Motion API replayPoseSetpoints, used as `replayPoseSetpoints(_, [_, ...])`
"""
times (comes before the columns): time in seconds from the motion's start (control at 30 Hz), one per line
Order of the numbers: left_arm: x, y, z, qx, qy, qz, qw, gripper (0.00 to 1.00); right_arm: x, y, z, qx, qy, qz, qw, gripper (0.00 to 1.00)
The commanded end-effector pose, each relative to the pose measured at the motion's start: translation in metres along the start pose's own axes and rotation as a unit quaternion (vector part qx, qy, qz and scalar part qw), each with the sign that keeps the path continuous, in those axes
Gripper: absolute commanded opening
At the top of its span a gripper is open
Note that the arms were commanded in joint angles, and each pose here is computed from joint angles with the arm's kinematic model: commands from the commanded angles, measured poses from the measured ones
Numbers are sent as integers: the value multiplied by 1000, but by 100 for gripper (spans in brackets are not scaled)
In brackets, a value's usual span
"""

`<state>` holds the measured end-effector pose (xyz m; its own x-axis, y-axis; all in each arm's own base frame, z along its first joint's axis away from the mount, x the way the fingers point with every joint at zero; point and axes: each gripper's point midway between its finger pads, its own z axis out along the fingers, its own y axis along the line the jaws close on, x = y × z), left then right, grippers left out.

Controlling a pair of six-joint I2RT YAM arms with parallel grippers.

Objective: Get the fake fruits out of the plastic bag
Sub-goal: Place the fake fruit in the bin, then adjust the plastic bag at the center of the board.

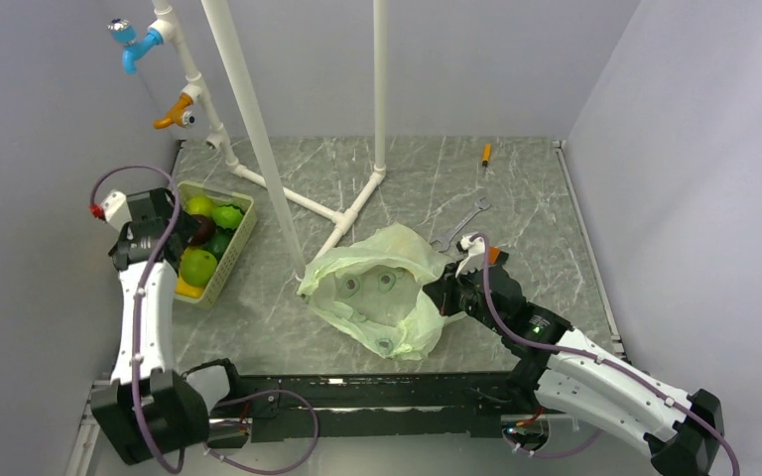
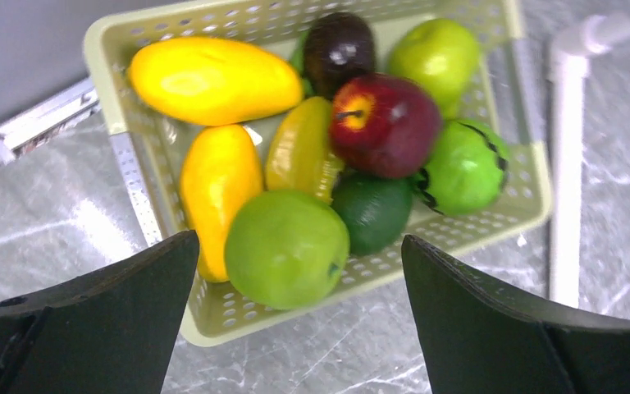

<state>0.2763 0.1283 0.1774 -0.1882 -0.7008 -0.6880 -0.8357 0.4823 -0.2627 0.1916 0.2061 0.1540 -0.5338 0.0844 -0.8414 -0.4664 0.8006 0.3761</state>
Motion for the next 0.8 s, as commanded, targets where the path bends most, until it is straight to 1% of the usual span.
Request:
replayPoseSetpoints(0.0, [-16,-30,-38,77,-82,61,992,99,-26,15,-7,-23,-33,9,999,0])
replayPoseSetpoints(0.03, [-14,-35,-47,96,-85,72,989,99,-26,15,-8,-24,-33,10,999,0])
replayPoseSetpoints(0.13, [17,-37,-67,171,-45,75,981,99,-24,14,-11,-24,-29,7,999,0])
replayPoseSetpoints(0.2, [49,-38,-86,245,-3,87,966,99,-22,13,-14,-23,-26,6,999,0])
replayPoseSetpoints(0.23, [67,-38,-94,283,17,94,954,99,-20,12,-15,-22,-23,5,999,0])
replayPoseSetpoints(0.33, [108,-45,-127,416,50,117,900,99,-17,12,-16,-24,-14,-1,1000,0])
replayPoseSetpoints(0.43, [136,-42,-156,496,81,137,853,99,-19,17,-15,-33,-6,-7,999,0])
replayPoseSetpoints(0.47, [144,-43,-167,524,93,142,835,100,-21,22,-15,-42,-4,-9,999,0])
replayPoseSetpoints(0.53, [155,-43,-188,568,120,137,803,99,-25,32,-15,-61,3,-12,998,0])
replayPoseSetpoints(0.6, [166,-40,-201,592,148,135,781,99,-32,41,-16,-78,6,-16,997,0])
replayPoseSetpoints(0.67, [175,-38,-211,606,174,140,763,96,-42,46,-17,-80,2,-22,997,0])
replayPoseSetpoints(0.7, [177,-37,-217,616,177,148,753,95,-49,48,-18,-79,-3,-25,997,0])
replayPoseSetpoints(0.77, [179,-34,-225,626,173,163,742,94,-61,50,-19,-75,-14,-29,997,0])
